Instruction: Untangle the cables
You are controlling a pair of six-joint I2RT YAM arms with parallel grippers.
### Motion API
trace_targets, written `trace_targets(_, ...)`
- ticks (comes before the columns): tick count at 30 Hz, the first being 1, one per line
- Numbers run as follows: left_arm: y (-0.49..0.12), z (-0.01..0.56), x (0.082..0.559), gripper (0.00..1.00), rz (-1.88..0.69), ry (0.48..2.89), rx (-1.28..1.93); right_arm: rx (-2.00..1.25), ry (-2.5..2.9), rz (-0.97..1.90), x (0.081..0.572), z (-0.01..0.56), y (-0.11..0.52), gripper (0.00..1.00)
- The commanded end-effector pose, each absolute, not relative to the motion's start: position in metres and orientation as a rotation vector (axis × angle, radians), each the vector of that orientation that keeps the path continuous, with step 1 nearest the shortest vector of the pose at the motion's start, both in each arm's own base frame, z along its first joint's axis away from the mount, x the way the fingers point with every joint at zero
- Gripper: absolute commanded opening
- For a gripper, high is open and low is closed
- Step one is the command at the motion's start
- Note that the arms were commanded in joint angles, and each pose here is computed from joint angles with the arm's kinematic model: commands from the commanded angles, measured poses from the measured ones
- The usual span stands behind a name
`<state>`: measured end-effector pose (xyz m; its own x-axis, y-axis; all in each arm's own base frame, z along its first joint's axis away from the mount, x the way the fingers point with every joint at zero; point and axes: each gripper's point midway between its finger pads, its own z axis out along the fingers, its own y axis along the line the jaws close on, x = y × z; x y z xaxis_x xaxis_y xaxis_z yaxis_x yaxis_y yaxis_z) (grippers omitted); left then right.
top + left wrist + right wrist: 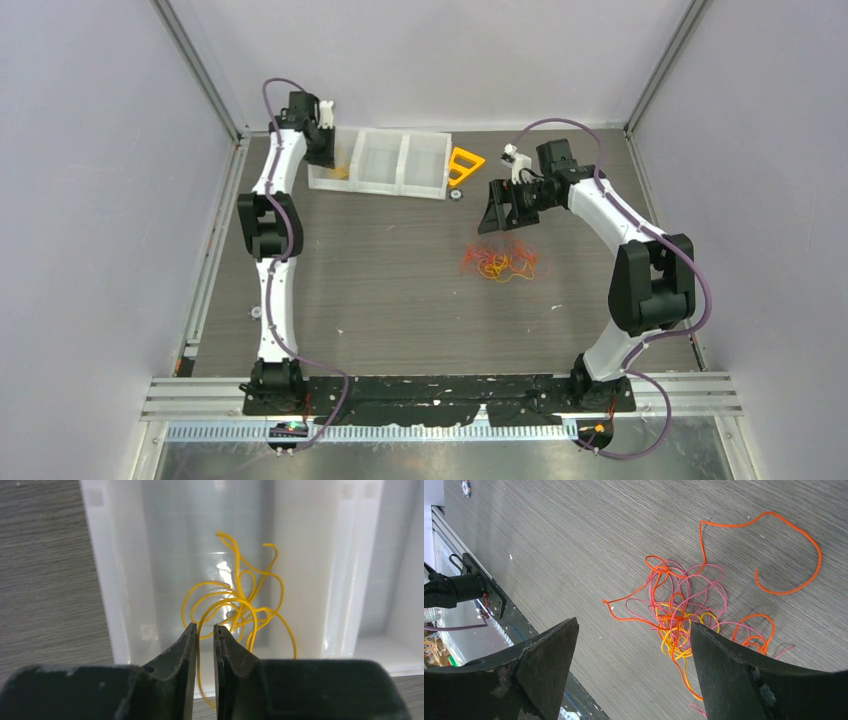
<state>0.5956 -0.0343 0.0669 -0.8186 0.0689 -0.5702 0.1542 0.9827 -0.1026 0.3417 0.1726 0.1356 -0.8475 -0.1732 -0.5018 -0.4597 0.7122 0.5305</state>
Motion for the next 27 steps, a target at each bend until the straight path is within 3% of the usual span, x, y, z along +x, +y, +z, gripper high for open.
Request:
trace_targets(1,-0.045,0.091,0.597,0.29,-0.171,2.481,0.236,-0.494,2.46,0.955,0.349,0.147,0.176,0.88)
trace_targets(6,-0.037,0.14,0.604,0.57,-0.093,2.346,0.248,-0.499,2.447,0.952,0.349,0.152,0.176,0.88)
trace_targets(17,-0.035,0.219,0.59,0.88,-0.042,2.207,0.331,-0.505,2.421,0.962,0.347,0.161,0.177,0.88)
trace_targets(23,-0.042,0.224,0.581,0.83,-0.158,2.21,0.313,-0.511,2.411,0.965,0.346,0.164,0.178,0.88)
trace_targets(27,-0.043,0.216,0.569,0.56,-0.35,2.246,0.227,-0.513,2.409,0.968,0.346,0.165,0.178,0.88)
